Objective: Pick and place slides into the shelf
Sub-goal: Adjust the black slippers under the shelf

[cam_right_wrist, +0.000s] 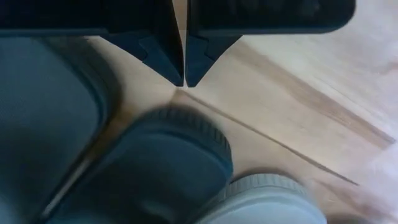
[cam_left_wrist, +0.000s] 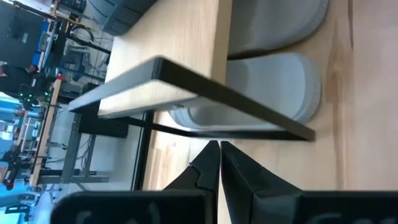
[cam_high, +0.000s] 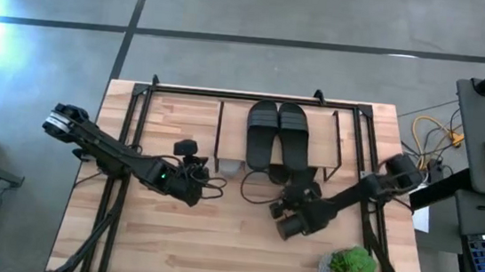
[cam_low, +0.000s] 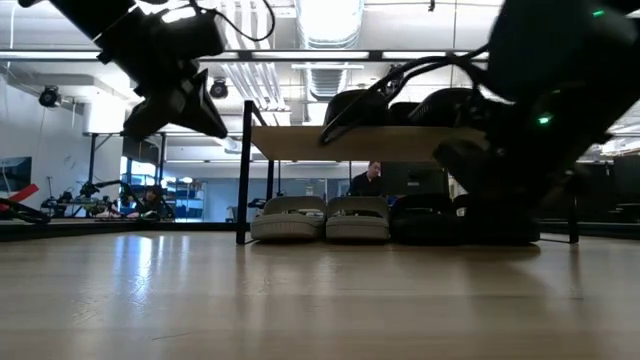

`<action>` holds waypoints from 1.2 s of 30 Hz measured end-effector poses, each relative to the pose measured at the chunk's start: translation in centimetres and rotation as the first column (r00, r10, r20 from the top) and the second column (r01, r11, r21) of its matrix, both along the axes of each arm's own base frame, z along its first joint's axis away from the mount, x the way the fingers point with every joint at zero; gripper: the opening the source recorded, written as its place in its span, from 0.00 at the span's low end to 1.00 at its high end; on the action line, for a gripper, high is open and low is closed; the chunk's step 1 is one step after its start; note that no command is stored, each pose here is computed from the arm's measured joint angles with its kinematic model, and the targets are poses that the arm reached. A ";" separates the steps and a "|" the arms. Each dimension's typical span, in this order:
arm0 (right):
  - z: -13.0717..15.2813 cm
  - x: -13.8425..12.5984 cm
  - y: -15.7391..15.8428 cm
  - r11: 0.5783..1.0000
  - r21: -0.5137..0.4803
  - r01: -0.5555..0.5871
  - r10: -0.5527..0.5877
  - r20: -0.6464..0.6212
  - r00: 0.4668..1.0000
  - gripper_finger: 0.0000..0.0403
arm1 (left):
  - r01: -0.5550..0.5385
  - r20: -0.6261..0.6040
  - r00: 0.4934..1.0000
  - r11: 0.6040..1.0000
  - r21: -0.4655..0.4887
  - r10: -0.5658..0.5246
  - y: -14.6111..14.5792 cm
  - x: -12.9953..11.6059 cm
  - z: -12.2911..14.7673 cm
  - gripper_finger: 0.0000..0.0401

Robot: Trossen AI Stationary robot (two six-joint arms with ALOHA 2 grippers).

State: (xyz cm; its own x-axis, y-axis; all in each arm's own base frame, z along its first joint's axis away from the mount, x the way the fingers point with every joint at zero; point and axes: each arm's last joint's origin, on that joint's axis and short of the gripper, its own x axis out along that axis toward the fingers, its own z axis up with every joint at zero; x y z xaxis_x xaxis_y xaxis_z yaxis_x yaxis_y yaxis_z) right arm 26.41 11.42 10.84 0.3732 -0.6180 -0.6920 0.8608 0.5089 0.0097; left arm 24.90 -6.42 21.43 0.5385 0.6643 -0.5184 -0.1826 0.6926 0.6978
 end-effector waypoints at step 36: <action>-0.1 -0.9 -2.6 1.000 -0.016 -0.007 0.003 -0.237 0.972 0.02 | -0.001 -0.002 1.000 1.000 0.002 0.001 0.4 -0.9 -0.9 0.00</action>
